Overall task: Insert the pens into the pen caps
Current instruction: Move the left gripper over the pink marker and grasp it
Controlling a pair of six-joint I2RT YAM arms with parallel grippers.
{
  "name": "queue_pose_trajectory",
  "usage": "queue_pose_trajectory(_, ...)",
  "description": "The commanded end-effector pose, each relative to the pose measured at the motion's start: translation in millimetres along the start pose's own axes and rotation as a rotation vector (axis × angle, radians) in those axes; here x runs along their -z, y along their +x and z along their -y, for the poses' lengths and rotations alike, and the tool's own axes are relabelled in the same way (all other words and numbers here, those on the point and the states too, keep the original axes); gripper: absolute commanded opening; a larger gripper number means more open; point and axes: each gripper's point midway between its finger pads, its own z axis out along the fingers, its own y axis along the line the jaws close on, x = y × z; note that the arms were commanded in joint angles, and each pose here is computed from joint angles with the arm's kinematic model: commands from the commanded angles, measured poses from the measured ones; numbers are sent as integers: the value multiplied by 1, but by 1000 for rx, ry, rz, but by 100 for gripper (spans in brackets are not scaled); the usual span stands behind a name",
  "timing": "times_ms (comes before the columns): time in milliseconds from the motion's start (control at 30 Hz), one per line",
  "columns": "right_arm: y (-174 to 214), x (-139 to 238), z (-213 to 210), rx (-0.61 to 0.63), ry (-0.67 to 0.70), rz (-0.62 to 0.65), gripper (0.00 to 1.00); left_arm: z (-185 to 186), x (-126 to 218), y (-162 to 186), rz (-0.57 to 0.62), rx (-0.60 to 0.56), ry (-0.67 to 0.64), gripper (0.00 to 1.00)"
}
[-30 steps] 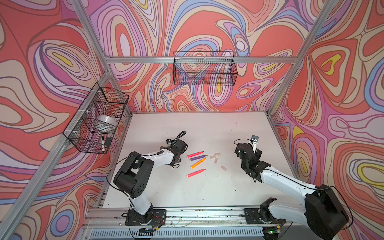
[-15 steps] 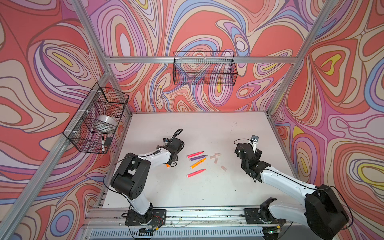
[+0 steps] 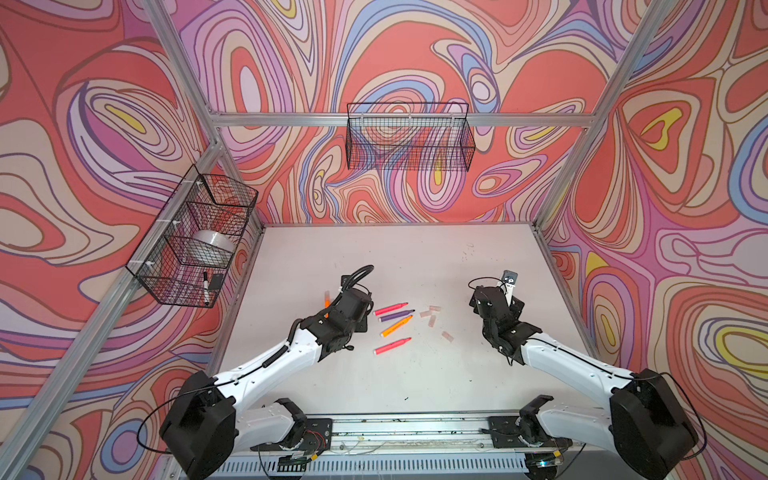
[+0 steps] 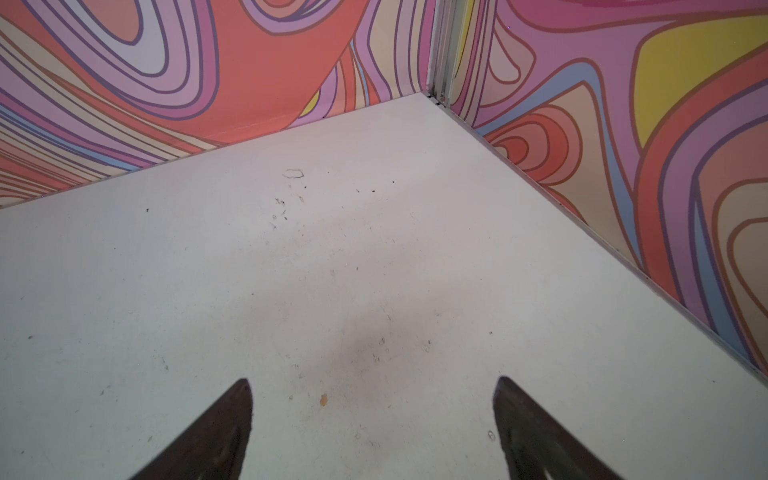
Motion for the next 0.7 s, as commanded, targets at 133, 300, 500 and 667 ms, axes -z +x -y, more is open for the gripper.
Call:
queue_pose_trajectory(133, -2, 0, 2, -3, 4, 0, 91, 71, 10, 43, -2, -284, 218, 36)
queue_pose_trajectory(300, -1, 0, 2, -4, 2, -3, 91, 80, -4, 64, -56, -343, 200, 39)
queue_pose_trajectory(500, -1, -1, 1, -3, 1, -4, 90, 83, -22, 75, -104, -379, 163, 43)
queue_pose_trajectory(667, -1, -1, 0, 0, 1, -8, 90, 81, -34, 82, -132, -406, 115, 46)
